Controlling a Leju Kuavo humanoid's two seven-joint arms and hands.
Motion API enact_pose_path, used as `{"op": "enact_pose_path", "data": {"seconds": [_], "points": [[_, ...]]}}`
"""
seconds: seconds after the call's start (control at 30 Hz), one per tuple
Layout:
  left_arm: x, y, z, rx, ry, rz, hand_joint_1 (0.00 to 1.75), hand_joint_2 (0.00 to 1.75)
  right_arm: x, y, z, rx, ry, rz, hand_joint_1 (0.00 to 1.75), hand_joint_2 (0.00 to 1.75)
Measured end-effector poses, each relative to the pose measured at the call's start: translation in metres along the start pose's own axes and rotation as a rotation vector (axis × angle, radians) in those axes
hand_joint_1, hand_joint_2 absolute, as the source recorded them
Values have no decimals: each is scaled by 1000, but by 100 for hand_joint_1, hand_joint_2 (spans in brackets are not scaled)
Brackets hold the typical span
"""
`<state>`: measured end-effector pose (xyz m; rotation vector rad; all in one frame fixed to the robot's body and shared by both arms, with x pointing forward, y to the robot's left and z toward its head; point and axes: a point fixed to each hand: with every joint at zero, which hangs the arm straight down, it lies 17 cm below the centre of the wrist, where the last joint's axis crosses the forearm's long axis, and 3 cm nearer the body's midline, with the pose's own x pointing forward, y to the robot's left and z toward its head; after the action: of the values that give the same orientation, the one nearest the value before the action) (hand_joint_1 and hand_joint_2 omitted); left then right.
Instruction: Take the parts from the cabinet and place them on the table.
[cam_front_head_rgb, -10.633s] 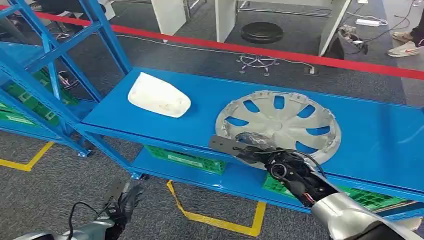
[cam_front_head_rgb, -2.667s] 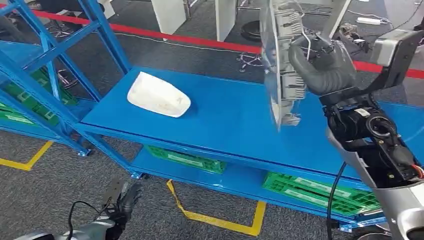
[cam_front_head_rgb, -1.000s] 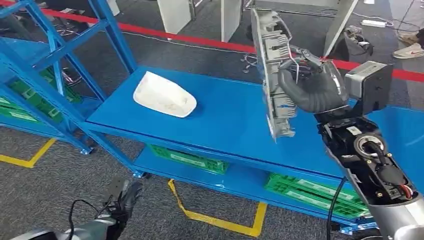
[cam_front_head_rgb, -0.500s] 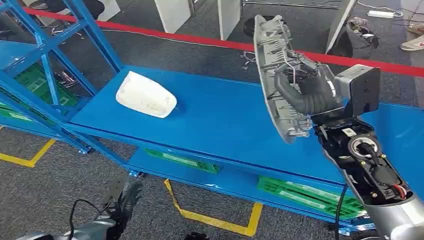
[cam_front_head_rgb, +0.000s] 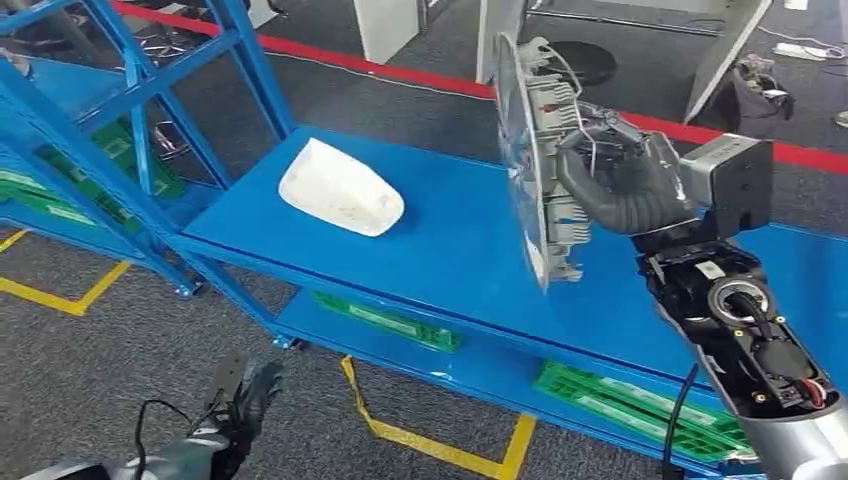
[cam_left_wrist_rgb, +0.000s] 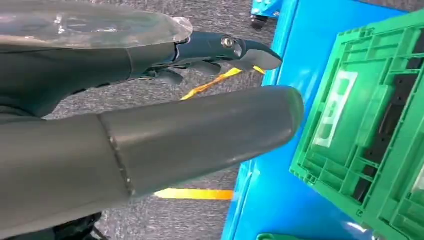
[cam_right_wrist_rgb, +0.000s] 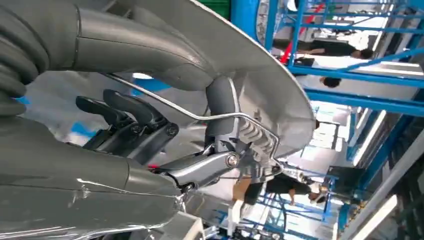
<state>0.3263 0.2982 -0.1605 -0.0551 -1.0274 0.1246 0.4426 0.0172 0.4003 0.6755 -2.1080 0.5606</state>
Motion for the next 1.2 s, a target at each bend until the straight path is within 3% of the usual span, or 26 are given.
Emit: {"op": "enact_pose_path", "data": {"seconds": [1.2], "points": [[3, -6, -2, 6, -8, 29, 0, 0, 12, 2, 0, 10, -20, 37, 175, 175]]}}
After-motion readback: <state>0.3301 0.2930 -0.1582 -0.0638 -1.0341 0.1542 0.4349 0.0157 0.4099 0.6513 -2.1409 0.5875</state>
